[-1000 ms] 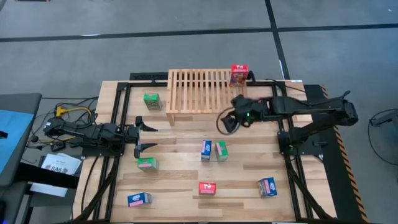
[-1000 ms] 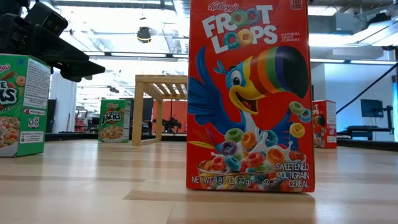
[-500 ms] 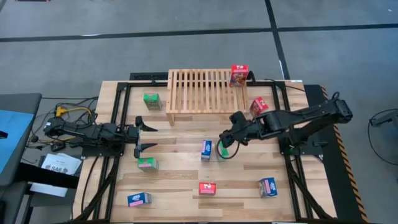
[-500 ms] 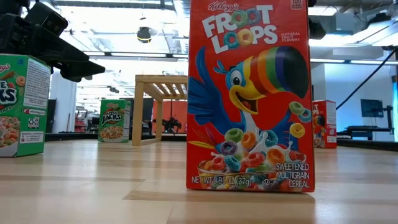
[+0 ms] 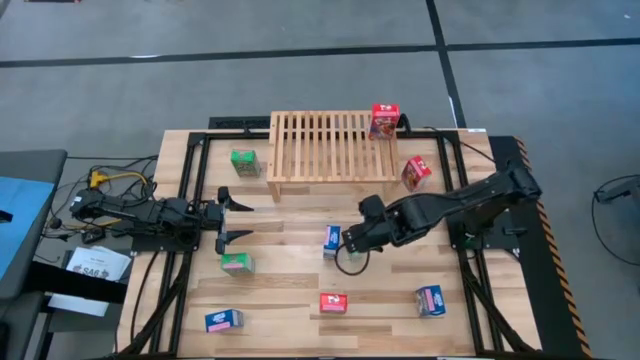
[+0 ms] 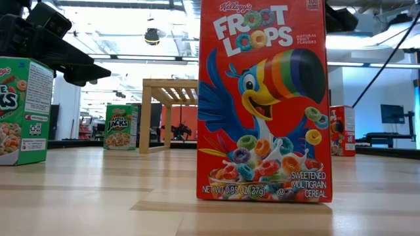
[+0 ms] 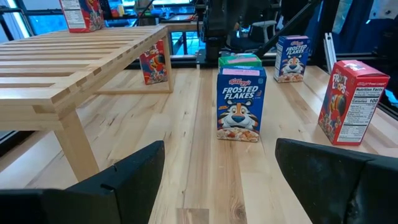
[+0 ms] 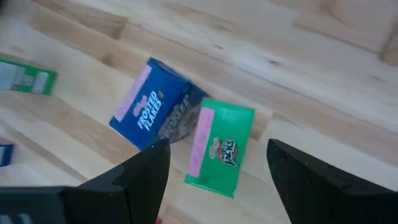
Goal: Stack cereal on shelf
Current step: Put the bottom right green cereal box on the shelf
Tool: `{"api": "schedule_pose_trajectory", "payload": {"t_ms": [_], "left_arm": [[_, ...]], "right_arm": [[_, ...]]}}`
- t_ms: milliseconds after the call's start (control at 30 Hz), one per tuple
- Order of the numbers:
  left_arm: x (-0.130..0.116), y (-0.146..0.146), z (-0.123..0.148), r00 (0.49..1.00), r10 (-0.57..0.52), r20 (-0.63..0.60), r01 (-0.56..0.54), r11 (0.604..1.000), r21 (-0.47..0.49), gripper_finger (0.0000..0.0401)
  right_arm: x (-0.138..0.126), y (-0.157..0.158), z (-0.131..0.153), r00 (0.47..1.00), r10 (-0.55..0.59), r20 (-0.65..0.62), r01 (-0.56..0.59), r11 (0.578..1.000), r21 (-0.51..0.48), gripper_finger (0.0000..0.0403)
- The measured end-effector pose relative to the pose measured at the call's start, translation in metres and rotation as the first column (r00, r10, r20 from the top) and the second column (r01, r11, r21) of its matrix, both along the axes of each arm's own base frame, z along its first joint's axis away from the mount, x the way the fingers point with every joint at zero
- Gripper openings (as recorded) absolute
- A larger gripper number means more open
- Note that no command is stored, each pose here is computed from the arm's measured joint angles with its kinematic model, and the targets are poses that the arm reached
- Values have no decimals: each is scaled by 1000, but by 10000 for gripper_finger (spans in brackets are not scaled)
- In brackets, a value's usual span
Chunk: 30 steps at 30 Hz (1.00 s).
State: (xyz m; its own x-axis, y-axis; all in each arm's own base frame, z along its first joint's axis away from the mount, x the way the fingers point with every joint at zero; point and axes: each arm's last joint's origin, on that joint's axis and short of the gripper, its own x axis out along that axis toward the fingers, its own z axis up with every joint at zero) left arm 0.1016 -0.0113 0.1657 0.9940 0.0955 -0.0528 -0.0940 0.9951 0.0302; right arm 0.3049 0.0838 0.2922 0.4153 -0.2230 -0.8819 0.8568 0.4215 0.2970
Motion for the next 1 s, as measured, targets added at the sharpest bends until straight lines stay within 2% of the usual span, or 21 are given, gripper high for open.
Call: {"api": "schedule_pose_trajectory", "payload": {"t_ms": [533, 1000], "left_arm": [[0, 0, 0, 1000, 0, 0, 0, 1000, 0, 298], [0, 0, 0, 1000, 0, 0, 0, 1000, 0, 298]], "right_arm": [[18, 6, -31, 993, -48, -105, 47, 999, -13, 293], [17, 7, -34, 993, -57, -106, 55, 998, -14, 293]]}}
